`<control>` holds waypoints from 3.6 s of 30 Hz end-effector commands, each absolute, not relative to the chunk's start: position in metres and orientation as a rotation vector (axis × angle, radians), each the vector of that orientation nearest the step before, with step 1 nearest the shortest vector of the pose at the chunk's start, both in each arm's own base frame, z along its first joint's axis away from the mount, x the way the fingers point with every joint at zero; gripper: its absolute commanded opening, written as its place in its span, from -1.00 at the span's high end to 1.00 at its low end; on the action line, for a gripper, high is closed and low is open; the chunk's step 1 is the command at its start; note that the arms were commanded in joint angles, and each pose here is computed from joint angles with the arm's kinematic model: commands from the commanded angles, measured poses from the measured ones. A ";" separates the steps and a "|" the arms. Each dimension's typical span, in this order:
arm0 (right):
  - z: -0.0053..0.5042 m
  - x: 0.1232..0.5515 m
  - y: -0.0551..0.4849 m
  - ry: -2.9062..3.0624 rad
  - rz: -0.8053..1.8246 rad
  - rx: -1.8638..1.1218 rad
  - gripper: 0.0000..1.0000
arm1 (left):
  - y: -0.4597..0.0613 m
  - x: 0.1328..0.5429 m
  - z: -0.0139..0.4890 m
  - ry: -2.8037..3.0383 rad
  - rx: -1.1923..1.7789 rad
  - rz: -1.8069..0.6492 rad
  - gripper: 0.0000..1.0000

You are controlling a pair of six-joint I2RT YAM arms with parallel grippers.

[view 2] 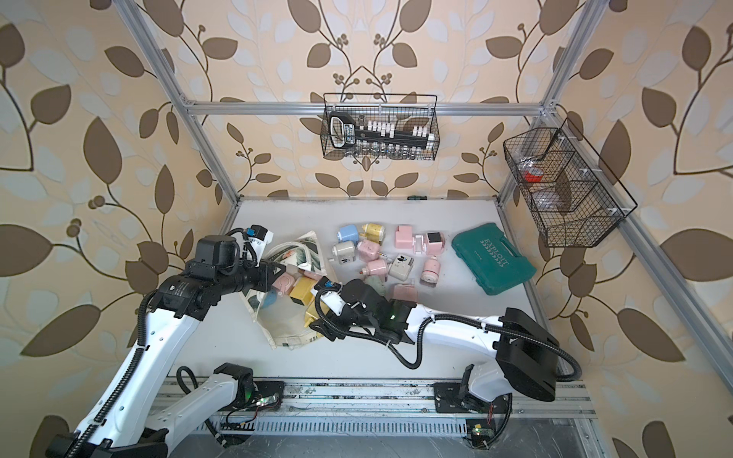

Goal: Take out the pencil sharpeners from the tote bags
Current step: Place the pencil sharpener at the center of the board, then pick up the pencil sharpener from the canvas bag.

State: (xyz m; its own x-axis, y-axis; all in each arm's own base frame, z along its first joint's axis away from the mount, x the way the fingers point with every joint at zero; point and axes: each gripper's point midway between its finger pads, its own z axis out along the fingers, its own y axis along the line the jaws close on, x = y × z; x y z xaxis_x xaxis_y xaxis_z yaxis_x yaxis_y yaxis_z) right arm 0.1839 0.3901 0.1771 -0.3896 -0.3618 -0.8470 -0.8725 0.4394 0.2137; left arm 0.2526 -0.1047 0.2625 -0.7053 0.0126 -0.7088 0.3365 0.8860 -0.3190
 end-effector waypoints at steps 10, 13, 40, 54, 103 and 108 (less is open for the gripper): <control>0.150 0.161 0.320 2.074 0.761 -0.995 0.11 | -0.105 0.254 0.275 2.253 0.248 -0.558 1.00; 0.131 0.163 0.306 2.149 0.700 -0.954 0.10 | -0.106 0.254 0.278 2.246 0.250 -0.563 1.00; 0.033 0.308 0.282 2.429 0.195 -0.552 0.04 | -0.107 0.253 0.278 2.243 0.257 -0.569 1.00; 0.062 0.302 0.302 2.384 0.361 -0.605 -0.67 | -0.108 0.255 0.277 2.246 0.258 -0.580 1.00; 0.085 0.305 0.538 1.746 0.355 -1.139 -0.96 | -0.114 0.253 0.287 2.246 0.278 -0.619 1.00; 0.071 0.325 0.547 1.781 0.316 -1.131 -0.95 | -0.114 0.252 0.287 2.248 0.280 -0.627 1.00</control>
